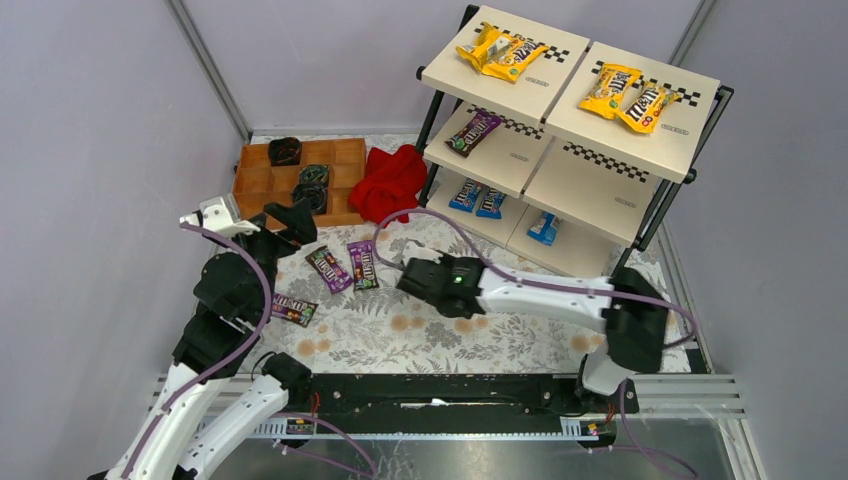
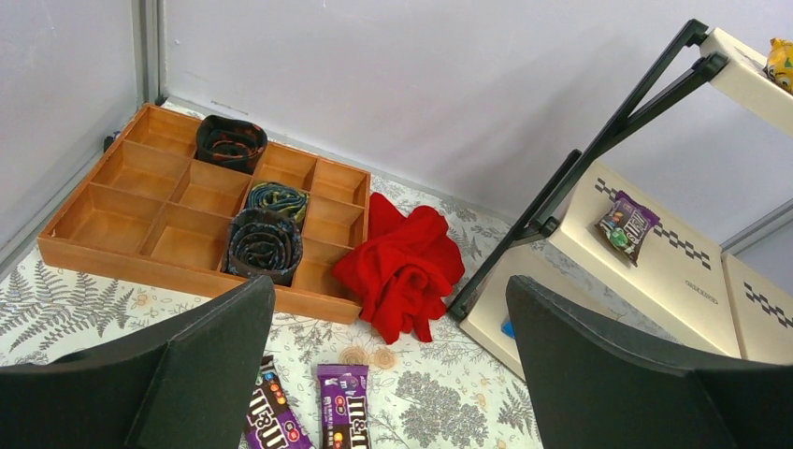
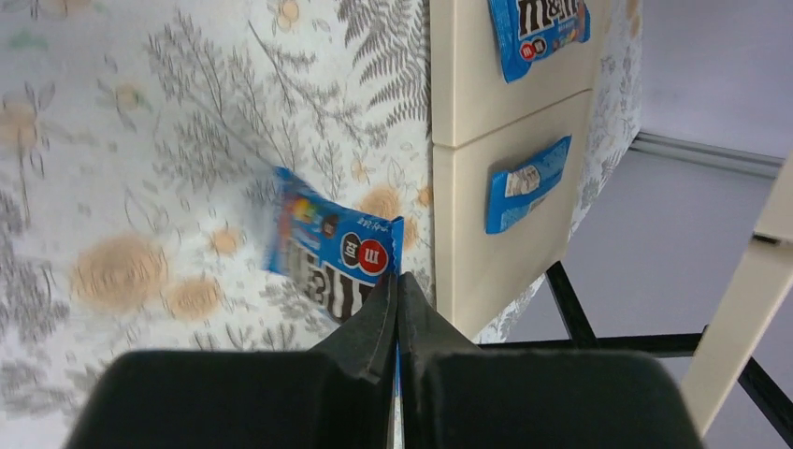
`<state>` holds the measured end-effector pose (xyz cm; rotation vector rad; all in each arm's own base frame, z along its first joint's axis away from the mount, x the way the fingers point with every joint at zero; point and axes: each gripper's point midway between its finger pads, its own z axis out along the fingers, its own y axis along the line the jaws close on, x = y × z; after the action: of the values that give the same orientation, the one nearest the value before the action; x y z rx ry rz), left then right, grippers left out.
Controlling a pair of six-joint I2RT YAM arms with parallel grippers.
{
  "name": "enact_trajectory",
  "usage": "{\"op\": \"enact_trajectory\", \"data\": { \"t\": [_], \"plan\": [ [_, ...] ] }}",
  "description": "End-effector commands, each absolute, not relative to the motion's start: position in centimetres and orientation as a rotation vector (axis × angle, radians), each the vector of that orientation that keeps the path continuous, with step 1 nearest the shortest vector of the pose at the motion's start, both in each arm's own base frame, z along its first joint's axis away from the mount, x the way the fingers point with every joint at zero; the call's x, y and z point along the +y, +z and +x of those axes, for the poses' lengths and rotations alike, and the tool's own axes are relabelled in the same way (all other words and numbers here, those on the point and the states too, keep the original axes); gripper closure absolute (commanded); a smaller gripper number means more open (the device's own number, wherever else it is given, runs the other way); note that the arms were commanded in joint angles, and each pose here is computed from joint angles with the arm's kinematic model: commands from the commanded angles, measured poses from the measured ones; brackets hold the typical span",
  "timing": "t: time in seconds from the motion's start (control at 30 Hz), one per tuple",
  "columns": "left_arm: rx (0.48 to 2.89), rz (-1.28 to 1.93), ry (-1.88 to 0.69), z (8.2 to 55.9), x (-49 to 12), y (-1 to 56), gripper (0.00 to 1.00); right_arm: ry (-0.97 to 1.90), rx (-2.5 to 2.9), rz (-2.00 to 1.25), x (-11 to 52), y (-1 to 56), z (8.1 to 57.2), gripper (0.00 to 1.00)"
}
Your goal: Place and organize the candy bags onto the shelf
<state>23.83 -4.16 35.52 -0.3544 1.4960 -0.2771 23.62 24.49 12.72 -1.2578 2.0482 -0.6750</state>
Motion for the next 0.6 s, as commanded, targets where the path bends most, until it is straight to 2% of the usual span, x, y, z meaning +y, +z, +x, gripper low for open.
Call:
{"op": "enact_trajectory", "data": {
  "t": [0.0, 0.27, 0.57],
  "plan": [
    [1.474, -0.342, -0.287, 24.2, -4.5, 36.2, 0.01, -0.609, 2.002, -1.45, 21.5, 14.3, 21.9, 1.0],
    [1.471, -0.341, -0.293, 24.0, -4.6, 36.2, 0.01, -0.656, 1.857, -1.577, 13.4, 17.2, 20.5, 1.0],
    [1.464, -0.334, -0.312, 23.7, -4.8, 36.5, 0.01, -0.778, 1.865, -1.513, 6.6, 17.8, 23.0, 1.0]
  ]
}}
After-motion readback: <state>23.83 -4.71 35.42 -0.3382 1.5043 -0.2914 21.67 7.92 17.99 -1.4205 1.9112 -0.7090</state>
